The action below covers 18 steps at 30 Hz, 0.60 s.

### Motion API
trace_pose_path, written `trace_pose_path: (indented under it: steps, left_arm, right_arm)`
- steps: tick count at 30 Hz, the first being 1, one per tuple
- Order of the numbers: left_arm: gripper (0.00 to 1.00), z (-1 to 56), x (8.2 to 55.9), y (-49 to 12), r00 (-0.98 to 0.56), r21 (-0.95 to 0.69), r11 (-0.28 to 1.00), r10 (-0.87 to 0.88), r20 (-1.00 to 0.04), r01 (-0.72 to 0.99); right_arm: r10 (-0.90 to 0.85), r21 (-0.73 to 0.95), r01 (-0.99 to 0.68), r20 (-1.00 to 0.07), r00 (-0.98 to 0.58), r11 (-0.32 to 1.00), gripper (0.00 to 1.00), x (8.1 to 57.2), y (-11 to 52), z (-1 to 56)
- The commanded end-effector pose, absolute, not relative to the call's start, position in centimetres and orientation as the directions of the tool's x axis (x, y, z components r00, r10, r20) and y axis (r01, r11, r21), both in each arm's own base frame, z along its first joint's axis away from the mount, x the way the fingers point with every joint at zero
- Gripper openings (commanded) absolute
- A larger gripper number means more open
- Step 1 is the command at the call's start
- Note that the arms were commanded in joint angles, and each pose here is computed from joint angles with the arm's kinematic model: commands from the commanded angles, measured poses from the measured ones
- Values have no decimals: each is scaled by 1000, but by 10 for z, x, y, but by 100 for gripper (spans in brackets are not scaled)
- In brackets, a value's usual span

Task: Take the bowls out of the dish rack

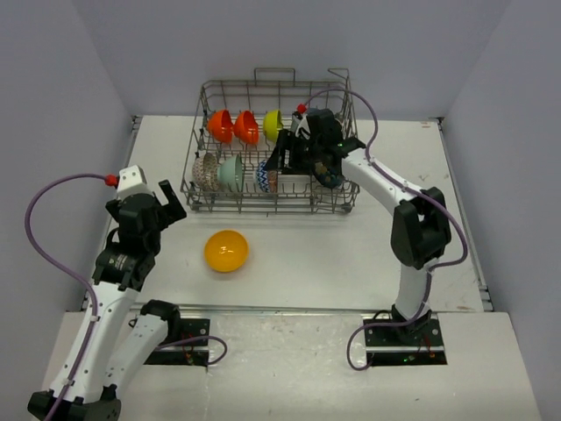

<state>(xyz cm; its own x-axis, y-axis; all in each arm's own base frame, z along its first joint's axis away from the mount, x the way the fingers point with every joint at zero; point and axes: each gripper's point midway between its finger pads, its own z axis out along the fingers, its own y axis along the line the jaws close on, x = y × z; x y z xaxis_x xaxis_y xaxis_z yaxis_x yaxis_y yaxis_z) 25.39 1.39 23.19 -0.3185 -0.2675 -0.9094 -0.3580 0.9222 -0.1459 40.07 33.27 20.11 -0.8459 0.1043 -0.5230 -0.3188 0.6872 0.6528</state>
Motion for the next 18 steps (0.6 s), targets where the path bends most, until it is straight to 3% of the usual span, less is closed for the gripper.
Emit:
trace_pose_path:
  steps: [1,18]
  left_arm:
    - [100,249,257,11,-265,-169,934,-257,-929,-315]
    - [100,259,251,10,-223,-194,936,-264,-938,-292]
  right_arm:
    - [158,730,-315,-499,-852,607,70,419,354,220]
    - [124,818,-291,-398,-909,496,48,448,380,169]
